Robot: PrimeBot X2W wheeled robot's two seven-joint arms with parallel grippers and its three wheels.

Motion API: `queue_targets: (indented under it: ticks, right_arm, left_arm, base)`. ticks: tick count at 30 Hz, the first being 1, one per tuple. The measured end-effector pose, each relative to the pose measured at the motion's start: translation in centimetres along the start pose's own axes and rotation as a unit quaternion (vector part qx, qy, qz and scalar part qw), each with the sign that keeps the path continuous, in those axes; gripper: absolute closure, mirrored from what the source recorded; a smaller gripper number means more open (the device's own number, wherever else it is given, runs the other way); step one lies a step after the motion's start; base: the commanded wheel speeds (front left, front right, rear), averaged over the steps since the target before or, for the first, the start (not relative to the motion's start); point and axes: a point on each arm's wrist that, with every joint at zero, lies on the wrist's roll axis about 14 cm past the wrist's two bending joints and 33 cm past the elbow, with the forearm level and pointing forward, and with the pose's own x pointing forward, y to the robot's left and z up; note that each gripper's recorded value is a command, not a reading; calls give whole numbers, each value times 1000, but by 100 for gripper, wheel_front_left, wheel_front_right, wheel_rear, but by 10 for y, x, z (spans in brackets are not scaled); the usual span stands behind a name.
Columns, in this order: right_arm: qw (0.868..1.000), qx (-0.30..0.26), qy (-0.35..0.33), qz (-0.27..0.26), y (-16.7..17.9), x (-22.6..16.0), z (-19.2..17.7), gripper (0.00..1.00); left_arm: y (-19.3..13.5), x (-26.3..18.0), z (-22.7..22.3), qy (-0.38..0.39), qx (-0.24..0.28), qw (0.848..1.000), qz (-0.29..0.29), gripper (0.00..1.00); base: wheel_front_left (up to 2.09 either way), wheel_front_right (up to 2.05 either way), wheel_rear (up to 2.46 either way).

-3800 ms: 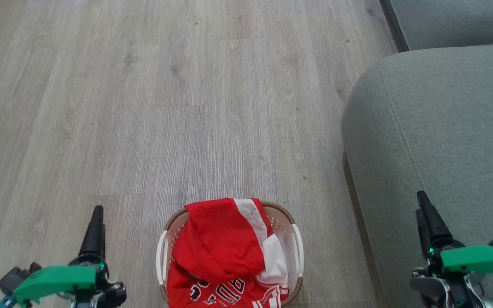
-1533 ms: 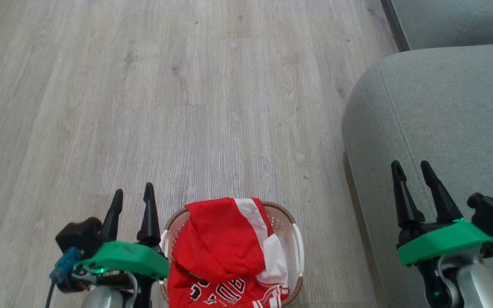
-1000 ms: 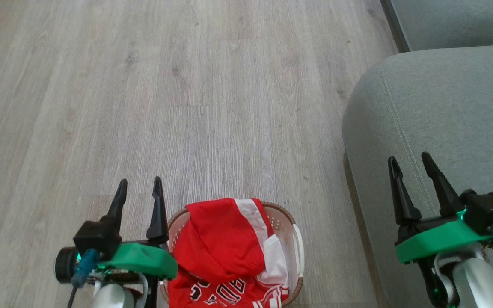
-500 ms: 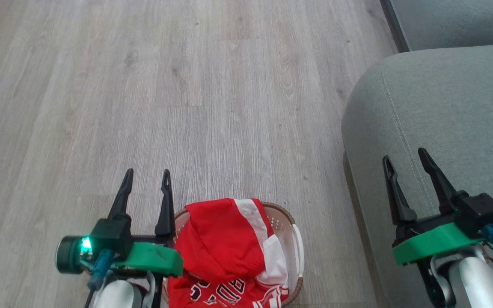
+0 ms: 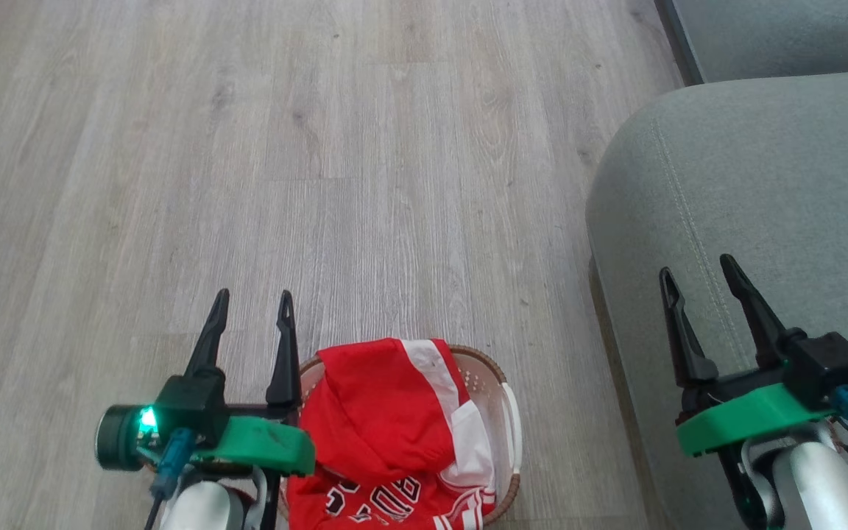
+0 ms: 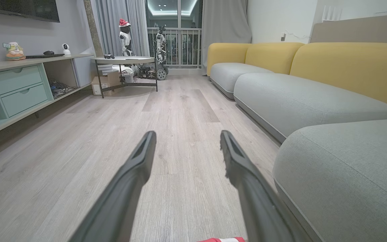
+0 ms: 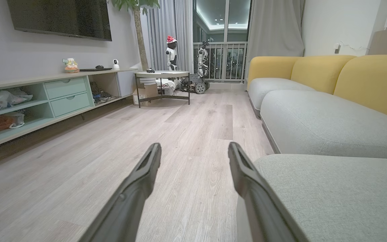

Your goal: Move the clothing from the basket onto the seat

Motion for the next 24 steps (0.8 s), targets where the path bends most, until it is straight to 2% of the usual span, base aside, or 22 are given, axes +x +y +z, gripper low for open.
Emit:
queue_targets:
  ticks: [14,24]
  right_arm:
    - [1000,-1,1,-22,-17,2,-1,0]
    - [999,0,2,-37,-36,13,-4,0]
  left_arm:
    - [-7,8,-14,19,-7,1000,-7,0]
    - [-18,32,-30,34,-20,999,-19,0]
  base:
    - [0,0,0]
    - [0,0,0]
